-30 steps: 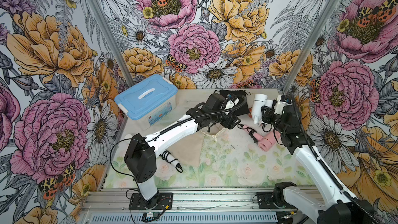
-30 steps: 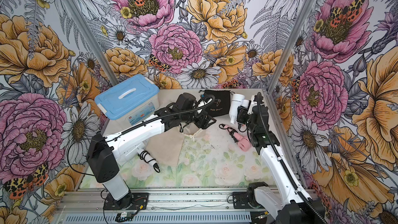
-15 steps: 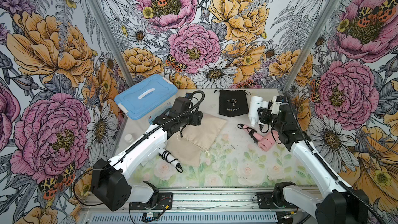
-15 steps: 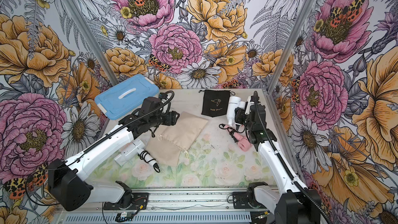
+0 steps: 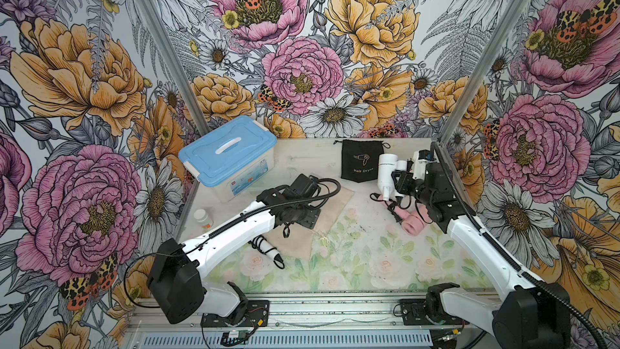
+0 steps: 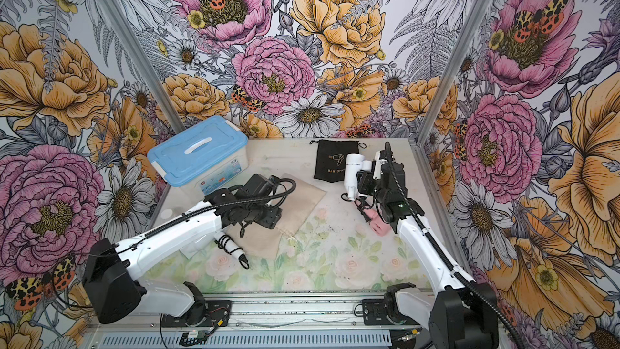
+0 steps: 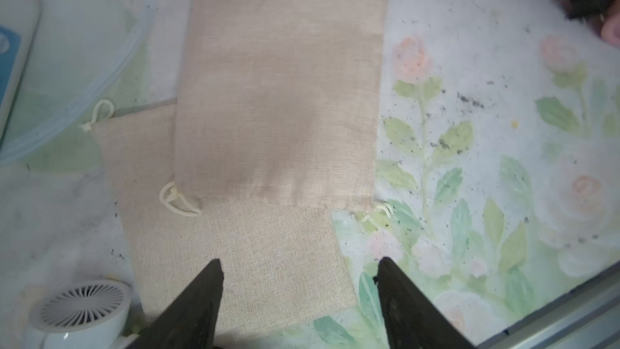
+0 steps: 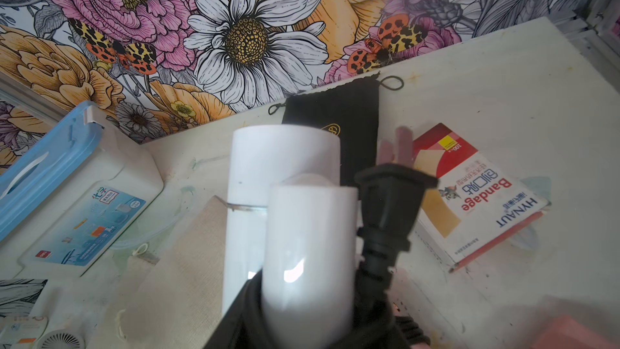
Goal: Pack away hair dryers
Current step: Place the drawstring bag at the center of the board, then pick up the drawstring bag from the center of the board.
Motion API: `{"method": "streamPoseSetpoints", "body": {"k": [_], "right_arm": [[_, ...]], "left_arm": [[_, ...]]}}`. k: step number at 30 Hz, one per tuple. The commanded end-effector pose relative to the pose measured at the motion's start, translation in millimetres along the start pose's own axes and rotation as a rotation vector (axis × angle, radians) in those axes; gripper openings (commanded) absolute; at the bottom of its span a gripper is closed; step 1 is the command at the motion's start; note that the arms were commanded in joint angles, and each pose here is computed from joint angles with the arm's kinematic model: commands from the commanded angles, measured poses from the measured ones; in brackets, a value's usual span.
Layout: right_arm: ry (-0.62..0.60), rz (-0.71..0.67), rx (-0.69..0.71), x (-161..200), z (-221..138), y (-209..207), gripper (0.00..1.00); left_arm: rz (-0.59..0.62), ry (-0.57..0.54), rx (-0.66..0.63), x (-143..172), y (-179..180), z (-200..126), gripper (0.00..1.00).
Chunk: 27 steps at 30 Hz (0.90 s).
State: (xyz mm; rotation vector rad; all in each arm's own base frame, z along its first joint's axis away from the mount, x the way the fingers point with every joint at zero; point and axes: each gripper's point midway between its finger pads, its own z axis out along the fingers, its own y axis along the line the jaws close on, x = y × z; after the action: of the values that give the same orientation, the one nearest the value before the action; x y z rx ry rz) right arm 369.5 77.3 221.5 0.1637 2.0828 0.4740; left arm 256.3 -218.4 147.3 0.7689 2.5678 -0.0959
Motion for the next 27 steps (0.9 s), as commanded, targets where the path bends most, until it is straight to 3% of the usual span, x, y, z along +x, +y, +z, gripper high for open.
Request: {"method": "streamPoseSetpoints", "body": {"k": [1, 3, 6, 12, 19, 27], "right_arm": [[-0.136, -0.004, -0.077, -42, -9, 23, 0.21], [-0.142, -0.005, -0.081, -43, -10, 23, 0.21], [-0.152, -0.006, -0.081, -44, -10, 23, 0.22], [-0.165, -0.002, -0.086, -44, -8, 22, 0.22], [-0.161, 0.006, -0.091, -42, -3, 20, 0.22], [-0.166, 0.014, -0.084, -44, -1, 15, 0.22]], "left_arm": [[0.228, 0.045, 0.005, 6, -4, 0, 0.73], [0.324, 0.056, 0.088, 10, -18, 0, 0.74], [0.449, 0.063, 0.103, 15, -17, 5, 0.75], [0.559, 0.059, 0.132, 18, -13, 31, 0.75], [0.576, 0.051, 0.089, 8, 2, 75, 0.74], [0.576, 0.112, 0.096, 19, 5, 105, 0.73]]}}
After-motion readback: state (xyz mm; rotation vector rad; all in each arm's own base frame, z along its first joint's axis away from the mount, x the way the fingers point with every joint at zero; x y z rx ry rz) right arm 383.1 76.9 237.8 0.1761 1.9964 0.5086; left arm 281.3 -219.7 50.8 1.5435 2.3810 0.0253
